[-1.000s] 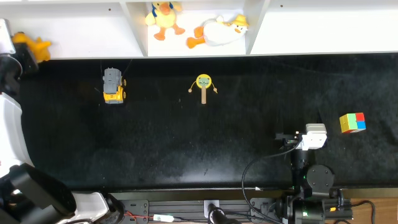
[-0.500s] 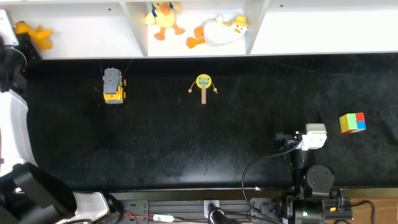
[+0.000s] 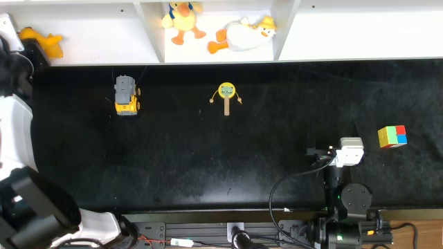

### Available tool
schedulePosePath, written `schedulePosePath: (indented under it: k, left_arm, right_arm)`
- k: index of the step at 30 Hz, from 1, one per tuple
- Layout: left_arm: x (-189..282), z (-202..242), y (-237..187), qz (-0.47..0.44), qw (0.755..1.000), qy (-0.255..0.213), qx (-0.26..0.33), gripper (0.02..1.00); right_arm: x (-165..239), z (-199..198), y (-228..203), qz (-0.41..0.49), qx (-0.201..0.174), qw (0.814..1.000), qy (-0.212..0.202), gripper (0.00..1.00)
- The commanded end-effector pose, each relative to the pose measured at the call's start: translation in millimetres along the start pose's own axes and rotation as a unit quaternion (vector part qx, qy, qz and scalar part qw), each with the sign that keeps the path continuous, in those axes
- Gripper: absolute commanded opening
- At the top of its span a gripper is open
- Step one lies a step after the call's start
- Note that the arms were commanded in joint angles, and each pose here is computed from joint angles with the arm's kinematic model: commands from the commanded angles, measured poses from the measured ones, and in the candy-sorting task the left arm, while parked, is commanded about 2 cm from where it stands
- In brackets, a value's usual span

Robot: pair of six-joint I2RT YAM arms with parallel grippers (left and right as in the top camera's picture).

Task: Store Toys

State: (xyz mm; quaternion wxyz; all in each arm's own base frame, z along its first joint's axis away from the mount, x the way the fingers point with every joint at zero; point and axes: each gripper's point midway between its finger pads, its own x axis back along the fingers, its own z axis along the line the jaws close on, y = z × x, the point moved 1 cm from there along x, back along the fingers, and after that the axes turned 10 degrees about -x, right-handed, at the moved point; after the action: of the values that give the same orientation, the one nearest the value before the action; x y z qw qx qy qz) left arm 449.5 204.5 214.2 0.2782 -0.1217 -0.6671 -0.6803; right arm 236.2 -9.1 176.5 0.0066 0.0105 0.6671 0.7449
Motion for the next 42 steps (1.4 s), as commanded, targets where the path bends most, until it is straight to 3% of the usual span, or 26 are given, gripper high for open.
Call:
schedulePosePath:
  k: [1, 26, 32, 36, 40, 42]
  left_arm:
    - [-13, -5, -3, 0.004, 1.0, -0.017, 0.018, 0.246]
    - [-33, -6, -8, -0.002, 0.999, -0.027, 0.027, 0.294]
    - [-33, -6, -6, -0.008, 0.999, -0.027, 0.026, 0.356]
    - [-33, -6, -4, -0.012, 0.999, -0.026, 0.025, 0.597]
    - [-33, -5, 0, -0.019, 0.999, -0.024, 0.023, 0.919]
    - [-32, -4, 2, -0.023, 0.999, -0.024, 0.022, 0.998]
  right_arm:
    - [0, 0, -4, 0.001, -0.002, 1.0, 0.001, 0.993]
    - [0, 0, -4, 0.001, -0.002, 1.0, 0.001, 0.996]
    - [0, 0, -4, 0.001, -0.002, 1.0, 0.001, 0.996]
    - [0, 0, -4, 0.001, -0.002, 1.0, 0.001, 0.996]
    - [0, 0, -4, 0.001, -0.002, 1.0, 0.001, 0.996]
    - [0, 0, -4, 0.001, -0.002, 1.0, 0.001, 0.996]
